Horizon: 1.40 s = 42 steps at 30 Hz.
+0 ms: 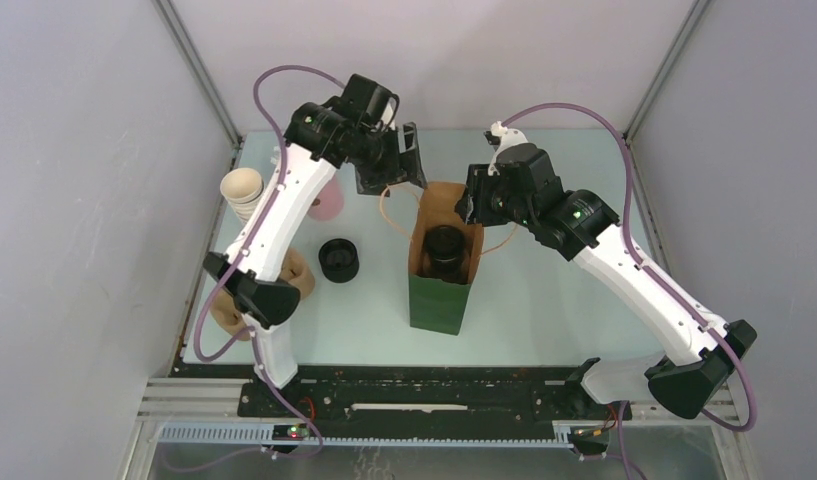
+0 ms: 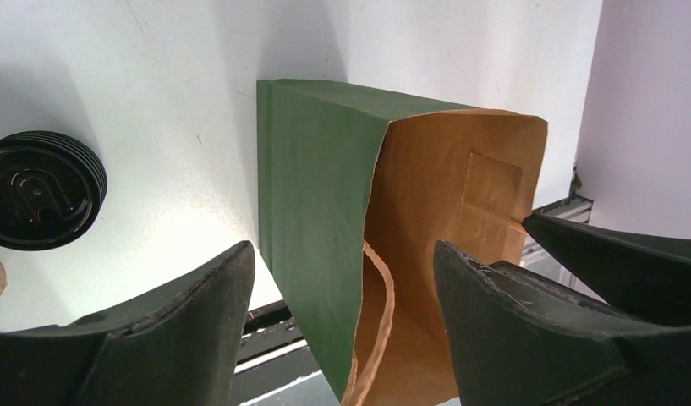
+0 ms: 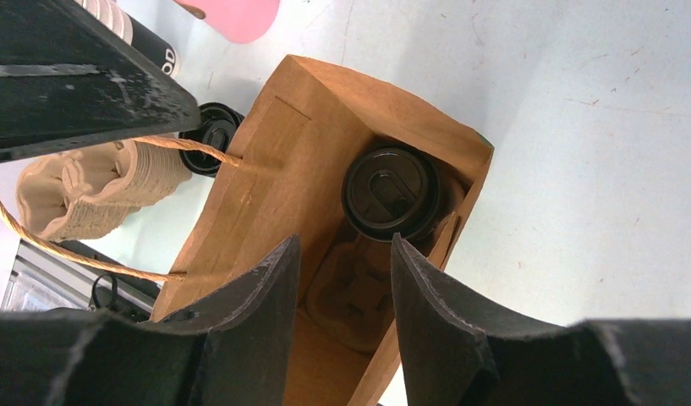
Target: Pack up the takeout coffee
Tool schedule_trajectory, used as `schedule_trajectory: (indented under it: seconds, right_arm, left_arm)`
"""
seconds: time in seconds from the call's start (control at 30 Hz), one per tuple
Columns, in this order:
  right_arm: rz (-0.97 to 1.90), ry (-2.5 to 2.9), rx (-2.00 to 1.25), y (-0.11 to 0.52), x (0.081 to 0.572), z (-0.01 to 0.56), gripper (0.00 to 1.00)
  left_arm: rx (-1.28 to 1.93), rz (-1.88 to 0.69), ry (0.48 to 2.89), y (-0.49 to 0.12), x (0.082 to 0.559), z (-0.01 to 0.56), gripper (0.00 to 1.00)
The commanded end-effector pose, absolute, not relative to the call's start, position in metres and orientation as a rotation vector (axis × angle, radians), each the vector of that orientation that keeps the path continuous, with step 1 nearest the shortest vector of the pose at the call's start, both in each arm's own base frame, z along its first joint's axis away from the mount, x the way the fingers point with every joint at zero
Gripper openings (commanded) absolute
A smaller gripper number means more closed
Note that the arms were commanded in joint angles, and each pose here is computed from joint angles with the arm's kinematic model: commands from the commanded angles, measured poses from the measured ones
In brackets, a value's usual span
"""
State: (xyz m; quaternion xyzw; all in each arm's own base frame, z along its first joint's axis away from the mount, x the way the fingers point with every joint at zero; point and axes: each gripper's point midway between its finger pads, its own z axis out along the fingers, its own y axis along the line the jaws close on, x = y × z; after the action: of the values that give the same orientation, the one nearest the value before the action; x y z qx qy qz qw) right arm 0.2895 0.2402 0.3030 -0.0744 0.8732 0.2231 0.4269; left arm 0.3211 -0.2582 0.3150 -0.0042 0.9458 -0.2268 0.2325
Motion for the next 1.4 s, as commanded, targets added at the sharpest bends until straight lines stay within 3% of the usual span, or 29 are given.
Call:
schedule_trajectory:
  seconds: [0.0, 0.4, 0.43, 0.63, 0.97, 1.37]
  right_arm:
    - [0.561, 2.137, -0.193, 0.238, 0.293, 0.318, 0.52]
    - [0.539, 2.135, -0.217, 0.242, 0.293, 0.319, 0.52]
    - [0.535, 2.135, -0.218, 0.242, 0.294, 0.318, 0.52]
    - [0.526, 2.128, -0.238, 0.245, 0.294, 0.319, 0.52]
    - [0.532, 2.076, -0.319, 0.254, 0.286, 0.332, 0.51]
    - [0.447, 2.031, -0.271, 0.247, 0.297, 0.301, 0.52]
  left_arm:
    - [0.066, -0.629, 2.622, -0.265, 0.322, 0.309, 0.80]
    - [0.193, -0.547, 2.722, -0.280, 0.315, 0.268, 0.50]
    - [0.206, -0.529, 2.731, -0.280, 0.314, 0.264, 0.39]
    - [0.199, -0.560, 2.703, -0.285, 0.315, 0.274, 0.01]
    - [0.169, -0.782, 2.314, -0.304, 0.327, 0.359, 0.00]
    - [0.171, -1.030, 2.207, -0.340, 0.316, 0.372, 0.00]
